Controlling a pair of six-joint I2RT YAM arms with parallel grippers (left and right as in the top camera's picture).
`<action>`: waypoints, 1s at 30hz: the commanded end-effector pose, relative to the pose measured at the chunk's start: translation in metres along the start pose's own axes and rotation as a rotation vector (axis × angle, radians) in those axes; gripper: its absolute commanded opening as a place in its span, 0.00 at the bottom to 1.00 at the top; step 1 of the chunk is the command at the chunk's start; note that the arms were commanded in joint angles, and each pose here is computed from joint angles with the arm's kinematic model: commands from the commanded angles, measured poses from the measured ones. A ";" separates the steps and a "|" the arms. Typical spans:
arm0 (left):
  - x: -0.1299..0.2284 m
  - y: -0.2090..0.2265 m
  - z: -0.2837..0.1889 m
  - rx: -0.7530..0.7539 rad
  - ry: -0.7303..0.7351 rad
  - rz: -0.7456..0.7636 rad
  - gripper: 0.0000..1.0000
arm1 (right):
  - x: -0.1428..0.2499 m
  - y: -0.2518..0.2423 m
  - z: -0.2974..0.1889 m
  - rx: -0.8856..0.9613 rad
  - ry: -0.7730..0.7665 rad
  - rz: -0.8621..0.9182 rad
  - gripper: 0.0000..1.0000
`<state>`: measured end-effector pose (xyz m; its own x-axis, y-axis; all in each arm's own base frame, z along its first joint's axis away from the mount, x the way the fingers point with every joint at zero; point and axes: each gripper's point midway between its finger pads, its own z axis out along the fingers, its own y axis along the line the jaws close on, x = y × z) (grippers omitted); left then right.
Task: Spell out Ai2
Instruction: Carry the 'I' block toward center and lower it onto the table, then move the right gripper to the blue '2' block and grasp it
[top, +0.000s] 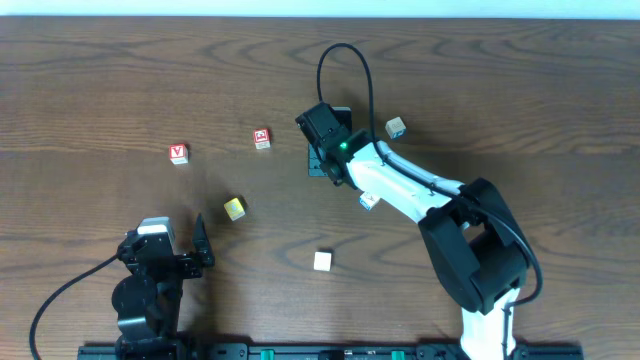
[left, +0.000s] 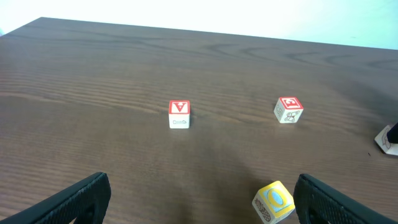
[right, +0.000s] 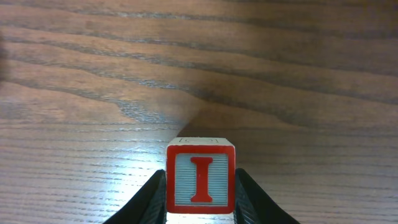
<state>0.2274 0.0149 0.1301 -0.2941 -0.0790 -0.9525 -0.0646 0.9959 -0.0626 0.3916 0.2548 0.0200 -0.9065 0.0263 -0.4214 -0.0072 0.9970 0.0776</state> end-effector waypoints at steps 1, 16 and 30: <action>0.011 0.002 0.003 -0.004 0.024 -0.004 0.95 | 0.004 0.000 0.004 0.011 0.006 -0.008 0.35; 0.011 0.002 0.003 -0.004 0.024 -0.004 0.95 | -0.007 0.001 0.004 0.001 -0.033 -0.046 0.61; 0.011 0.002 0.003 -0.004 0.024 -0.004 0.95 | -0.094 -0.050 -0.095 0.109 -0.305 -0.100 0.77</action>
<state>0.2274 0.0149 0.1301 -0.2941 -0.0790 -0.9525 -0.0646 0.9959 -0.0626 0.4243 0.2217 0.0940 -0.8023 -0.0435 -0.5954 -0.0516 0.9987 -0.0035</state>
